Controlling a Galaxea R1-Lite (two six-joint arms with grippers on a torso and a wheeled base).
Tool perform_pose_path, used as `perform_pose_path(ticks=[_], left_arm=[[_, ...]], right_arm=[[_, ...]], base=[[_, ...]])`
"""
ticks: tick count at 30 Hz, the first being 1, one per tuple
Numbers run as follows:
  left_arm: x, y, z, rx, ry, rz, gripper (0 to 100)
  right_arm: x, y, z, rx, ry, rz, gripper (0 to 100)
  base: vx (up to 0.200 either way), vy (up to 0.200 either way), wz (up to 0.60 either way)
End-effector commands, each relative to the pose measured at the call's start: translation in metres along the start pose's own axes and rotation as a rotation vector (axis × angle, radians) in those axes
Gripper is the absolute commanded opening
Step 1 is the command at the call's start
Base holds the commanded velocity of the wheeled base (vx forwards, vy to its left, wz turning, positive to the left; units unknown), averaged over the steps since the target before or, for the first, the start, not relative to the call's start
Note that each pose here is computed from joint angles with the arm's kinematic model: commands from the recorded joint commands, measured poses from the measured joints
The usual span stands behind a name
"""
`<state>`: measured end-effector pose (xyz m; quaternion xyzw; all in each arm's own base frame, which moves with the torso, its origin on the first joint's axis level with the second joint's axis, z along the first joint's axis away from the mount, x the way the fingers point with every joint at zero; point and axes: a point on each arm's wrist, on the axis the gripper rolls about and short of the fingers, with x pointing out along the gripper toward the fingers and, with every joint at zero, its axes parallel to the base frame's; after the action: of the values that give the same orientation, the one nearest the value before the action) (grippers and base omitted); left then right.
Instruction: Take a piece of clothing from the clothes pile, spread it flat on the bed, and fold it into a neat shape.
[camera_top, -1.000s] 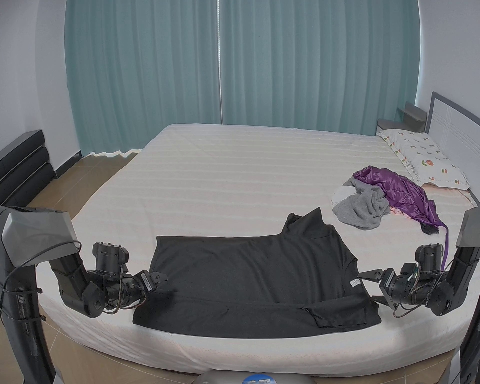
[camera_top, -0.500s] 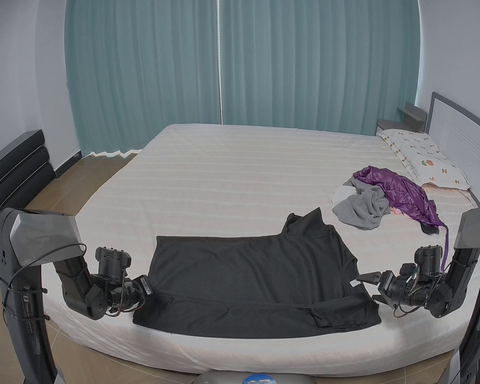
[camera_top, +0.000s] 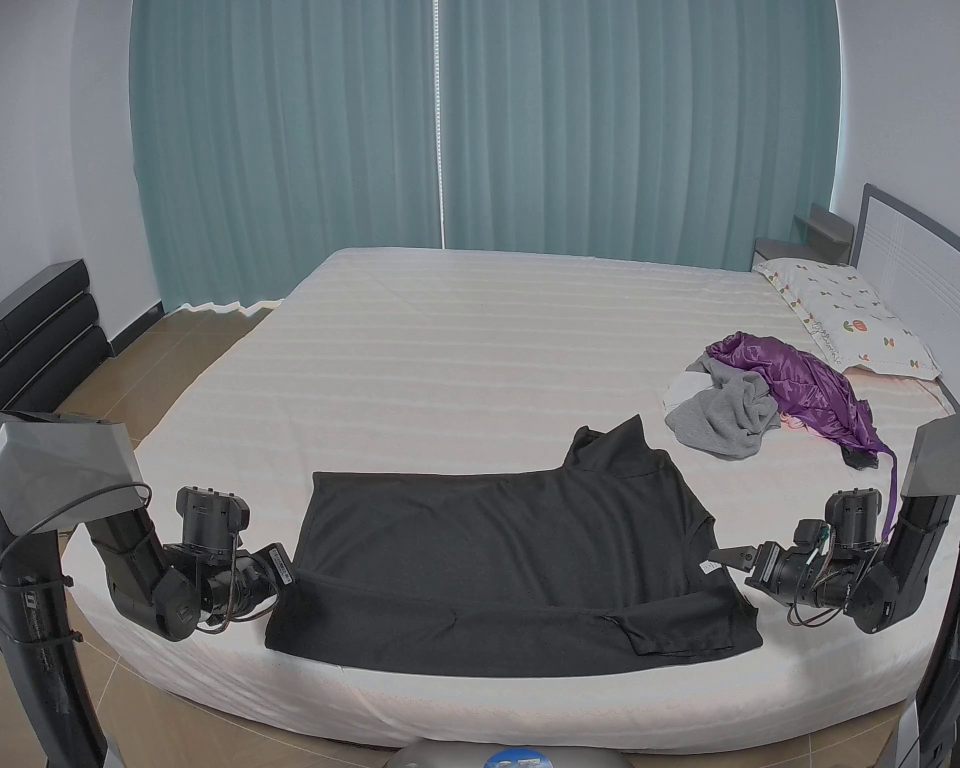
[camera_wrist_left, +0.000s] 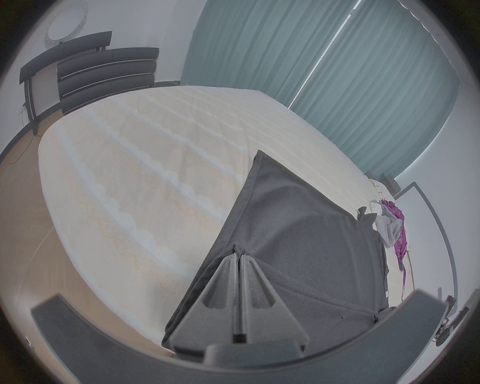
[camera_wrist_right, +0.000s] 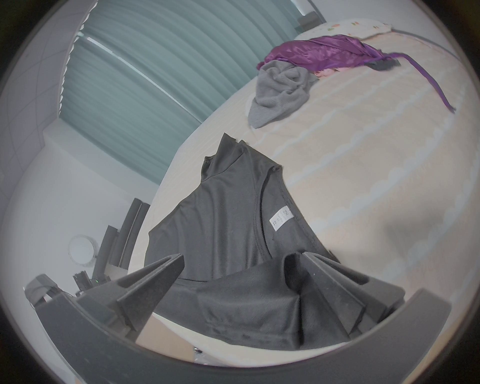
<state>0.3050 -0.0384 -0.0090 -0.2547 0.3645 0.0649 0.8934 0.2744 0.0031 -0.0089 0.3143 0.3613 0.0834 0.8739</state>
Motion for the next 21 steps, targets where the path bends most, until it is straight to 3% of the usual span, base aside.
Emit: perform_pose_path(ticks=[1, 17, 18, 21], left_arm=[[-0.006, -0.002, 0.003, -0.002, -0.015, -0.009, 0], [-0.007, 0.002, 0.001, -0.008, -0.004, 0.002, 0], [-0.007, 0.002, 0.001, -0.008, -0.004, 0.002, 0], [-0.007, 0.002, 0.001, -0.008, -0.004, 0.002, 0]], right_arm=[[0.012, -0.006, 0.002, -0.02, 0.009, -0.008, 100], [0.028, -0.018, -0.011, -0.182, 0.077, -0.027, 100], [0.029, -0.02, -0.013, -0.195, 0.082, -0.03, 0], [0.031, -0.023, -0.015, -0.222, 0.089, -0.032, 0]], base=[[0.0, 0.0, 0.0], [0.0, 0.0, 0.0], [0.0, 0.0, 0.0], [0.0, 0.0, 0.0]])
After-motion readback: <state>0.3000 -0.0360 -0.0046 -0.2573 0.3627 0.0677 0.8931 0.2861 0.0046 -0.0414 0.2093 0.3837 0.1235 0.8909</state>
